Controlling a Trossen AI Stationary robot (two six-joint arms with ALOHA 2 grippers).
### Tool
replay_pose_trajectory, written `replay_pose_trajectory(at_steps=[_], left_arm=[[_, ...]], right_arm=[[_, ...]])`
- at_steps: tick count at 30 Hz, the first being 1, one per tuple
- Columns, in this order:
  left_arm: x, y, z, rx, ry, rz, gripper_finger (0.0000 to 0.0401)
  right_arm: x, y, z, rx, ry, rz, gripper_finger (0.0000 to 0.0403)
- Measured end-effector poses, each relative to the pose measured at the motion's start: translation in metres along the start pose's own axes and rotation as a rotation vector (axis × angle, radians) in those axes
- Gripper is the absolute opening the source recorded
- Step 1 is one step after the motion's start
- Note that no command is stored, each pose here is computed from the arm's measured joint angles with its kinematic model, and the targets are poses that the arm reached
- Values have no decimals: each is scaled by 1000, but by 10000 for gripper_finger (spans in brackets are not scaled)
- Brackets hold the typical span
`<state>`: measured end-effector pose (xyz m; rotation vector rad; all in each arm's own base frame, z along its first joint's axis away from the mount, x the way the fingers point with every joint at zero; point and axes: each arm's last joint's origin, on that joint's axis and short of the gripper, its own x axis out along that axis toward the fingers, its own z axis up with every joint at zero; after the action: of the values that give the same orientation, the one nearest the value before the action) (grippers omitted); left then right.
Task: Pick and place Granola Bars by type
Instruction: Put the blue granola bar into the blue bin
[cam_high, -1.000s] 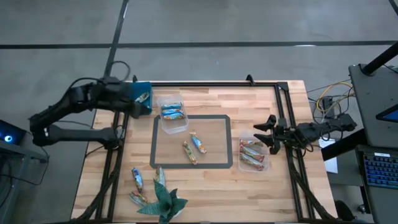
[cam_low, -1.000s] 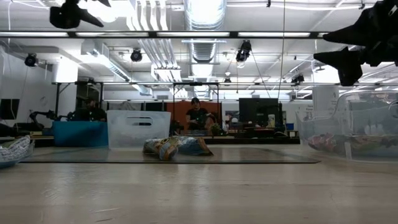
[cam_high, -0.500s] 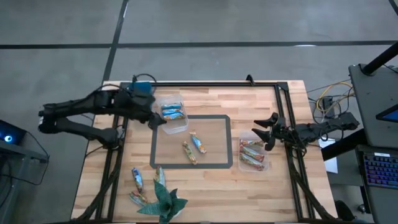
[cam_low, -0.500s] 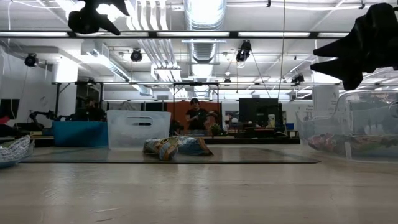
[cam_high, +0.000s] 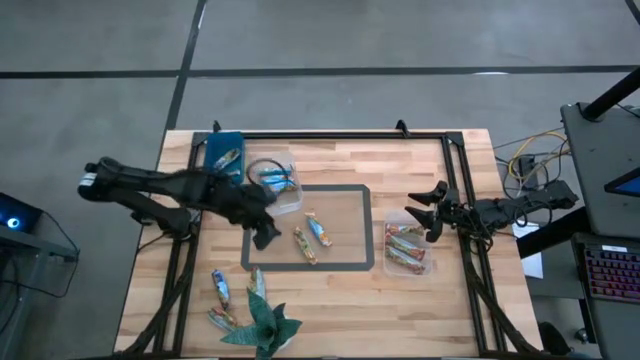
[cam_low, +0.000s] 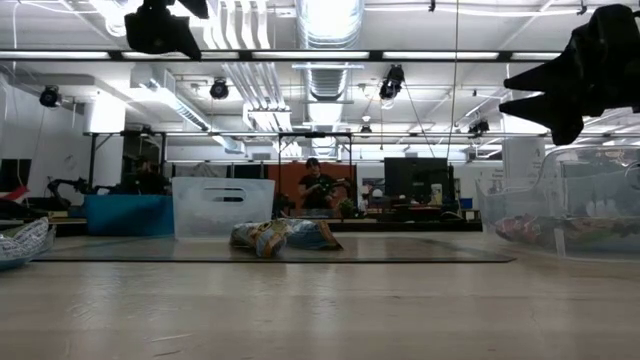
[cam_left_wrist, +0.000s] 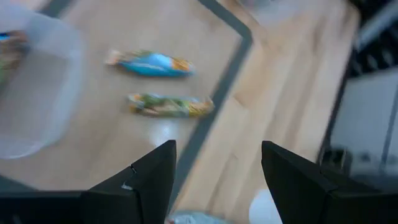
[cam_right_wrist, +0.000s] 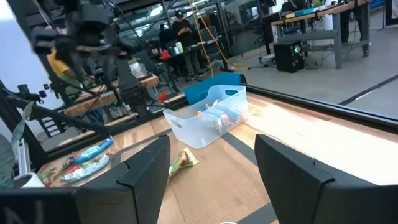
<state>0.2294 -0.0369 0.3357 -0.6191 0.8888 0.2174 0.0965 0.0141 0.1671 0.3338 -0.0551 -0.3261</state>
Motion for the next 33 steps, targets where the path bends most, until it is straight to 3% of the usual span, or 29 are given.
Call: replay_pose_trajectory(at_steps=[7, 11, 23, 33], left_arm=[[24, -39, -20, 303, 213, -129, 217], [24, -48, -35, 457, 350, -101, 217], [0, -26, -69, 807, 581, 100, 217], [6, -3, -110, 1108, 679, 41, 217]], right_arm=[[0, 0, 0, -2, 2, 0, 224], [0, 0, 0, -2, 2, 0, 224], [0, 0, 0, -2, 3, 0, 224], [0, 0, 0, -2, 3, 0, 224]])
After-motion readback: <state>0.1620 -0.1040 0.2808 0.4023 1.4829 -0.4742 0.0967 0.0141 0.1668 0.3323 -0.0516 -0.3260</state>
